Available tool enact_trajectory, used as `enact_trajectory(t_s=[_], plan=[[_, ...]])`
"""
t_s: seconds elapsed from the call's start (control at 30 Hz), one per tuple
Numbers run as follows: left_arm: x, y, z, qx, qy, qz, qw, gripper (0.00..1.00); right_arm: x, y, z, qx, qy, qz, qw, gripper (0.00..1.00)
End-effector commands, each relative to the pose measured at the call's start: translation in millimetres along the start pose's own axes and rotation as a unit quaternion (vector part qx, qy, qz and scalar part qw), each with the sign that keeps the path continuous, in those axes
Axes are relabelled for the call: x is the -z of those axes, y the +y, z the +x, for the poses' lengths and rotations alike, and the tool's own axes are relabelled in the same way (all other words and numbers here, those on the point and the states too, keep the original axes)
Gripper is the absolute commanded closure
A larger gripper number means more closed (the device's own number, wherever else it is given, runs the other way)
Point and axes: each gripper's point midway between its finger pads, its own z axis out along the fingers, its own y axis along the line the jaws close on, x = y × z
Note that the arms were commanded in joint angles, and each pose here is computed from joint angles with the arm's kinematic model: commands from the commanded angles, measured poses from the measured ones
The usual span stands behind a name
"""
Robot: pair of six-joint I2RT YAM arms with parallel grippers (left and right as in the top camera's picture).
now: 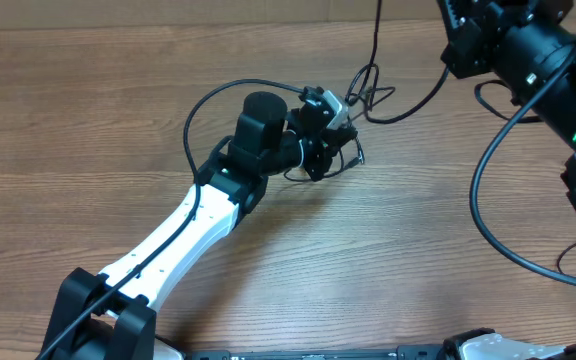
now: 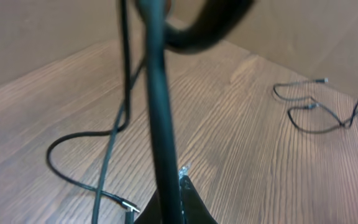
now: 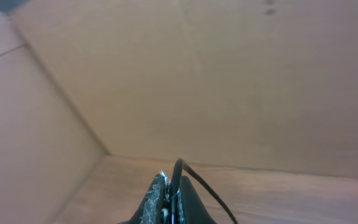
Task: Untangle cables
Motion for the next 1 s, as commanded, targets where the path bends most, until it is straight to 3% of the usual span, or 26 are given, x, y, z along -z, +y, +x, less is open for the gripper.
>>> enact_trajectory(t_s=[0.0, 0.23, 0.6, 0.73, 0.8, 0.87, 0.97], plan=[[13.2, 39.6, -2.4, 0.102, -0.012, -0.072, 0.992, 0.96, 10.2, -21.6, -13.2, -0.001, -0.031, 0.069, 0.997, 0.96], [64.8, 121.9, 36.7, 0.272, 0.012, -0.193, 0.943, 0.96, 27.5, -75.7, -13.7, 0.002, -0.049, 0.227, 0.973, 0.96], [170.5, 212.8, 83.6, 0.374, 0.007, -0.323, 0.869, 0.96, 67.8, -151.9, -41.7, -0.018, -0.103, 0.358, 0.928, 0.96], [212.8, 240.2, 104.3, 0.424, -0.008, -0.405, 0.810, 0.96, 92.9, -186.1, -49.9, -0.029, -0.119, 0.412, 0.903, 0.96], [226.6, 247.1, 109.8, 0.441, -0.017, -0.423, 0.792, 0.96, 104.0, -199.1, -52.3, -0.034, -0.124, 0.431, 0.893, 0.96], [229.8, 248.9, 107.9, 0.439, -0.022, -0.416, 0.796, 0.96, 108.6, -207.2, -52.5, -0.039, -0.122, 0.434, 0.892, 0.96], [221.1, 244.2, 99.8, 0.400, -0.011, -0.387, 0.831, 0.96, 103.4, -208.2, -48.0, -0.046, -0.105, 0.406, 0.907, 0.96]])
